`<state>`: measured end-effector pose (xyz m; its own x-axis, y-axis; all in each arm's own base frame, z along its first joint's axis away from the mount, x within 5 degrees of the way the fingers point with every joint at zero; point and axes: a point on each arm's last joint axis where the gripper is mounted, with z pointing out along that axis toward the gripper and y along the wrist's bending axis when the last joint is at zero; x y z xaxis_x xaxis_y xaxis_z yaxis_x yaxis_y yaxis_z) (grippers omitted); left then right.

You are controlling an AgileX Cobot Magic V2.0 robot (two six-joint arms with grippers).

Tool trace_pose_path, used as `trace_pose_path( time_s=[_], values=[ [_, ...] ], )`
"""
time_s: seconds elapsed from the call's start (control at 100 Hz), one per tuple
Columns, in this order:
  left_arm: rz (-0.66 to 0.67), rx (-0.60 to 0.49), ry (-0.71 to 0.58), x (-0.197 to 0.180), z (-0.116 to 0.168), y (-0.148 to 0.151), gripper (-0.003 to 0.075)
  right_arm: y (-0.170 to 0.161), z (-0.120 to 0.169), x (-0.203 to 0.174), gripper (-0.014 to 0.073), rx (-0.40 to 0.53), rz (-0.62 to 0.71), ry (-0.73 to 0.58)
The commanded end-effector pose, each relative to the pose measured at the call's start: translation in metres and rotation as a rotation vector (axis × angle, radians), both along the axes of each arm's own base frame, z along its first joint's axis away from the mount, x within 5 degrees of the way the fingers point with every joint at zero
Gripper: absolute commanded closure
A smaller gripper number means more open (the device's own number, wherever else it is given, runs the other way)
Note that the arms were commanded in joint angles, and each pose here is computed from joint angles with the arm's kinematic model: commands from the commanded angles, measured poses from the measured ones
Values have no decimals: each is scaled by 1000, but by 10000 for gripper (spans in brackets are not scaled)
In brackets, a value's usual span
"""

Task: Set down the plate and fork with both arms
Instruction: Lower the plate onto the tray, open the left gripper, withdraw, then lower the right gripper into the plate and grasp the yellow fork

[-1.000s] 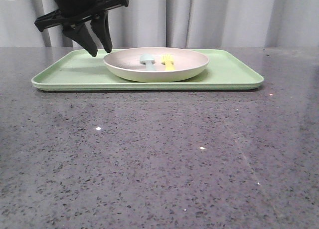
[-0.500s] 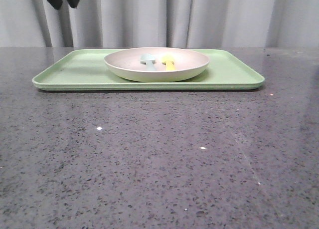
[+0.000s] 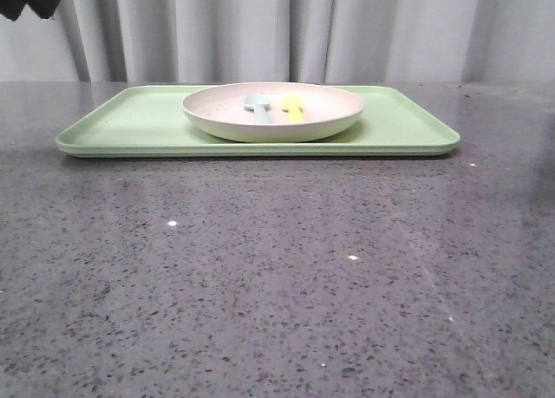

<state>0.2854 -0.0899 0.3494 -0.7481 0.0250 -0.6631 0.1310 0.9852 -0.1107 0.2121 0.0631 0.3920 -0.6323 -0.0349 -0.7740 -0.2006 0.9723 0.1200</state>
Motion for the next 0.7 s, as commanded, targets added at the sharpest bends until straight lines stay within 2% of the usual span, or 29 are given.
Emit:
trace_pose_path(
  time_s=[0.0, 0.27, 0.69],
  values=[
    [6, -53, -147, -17, 21, 7, 491, 12, 23, 14, 158, 8, 38, -73],
    [5, -53, -146, -59, 5, 20, 491, 51, 33, 60, 158, 9, 115, 3],
    [4, -63, -178, -110, -11, 37, 491, 85, 24, 135, 158, -2, 129, 118]
  ],
)
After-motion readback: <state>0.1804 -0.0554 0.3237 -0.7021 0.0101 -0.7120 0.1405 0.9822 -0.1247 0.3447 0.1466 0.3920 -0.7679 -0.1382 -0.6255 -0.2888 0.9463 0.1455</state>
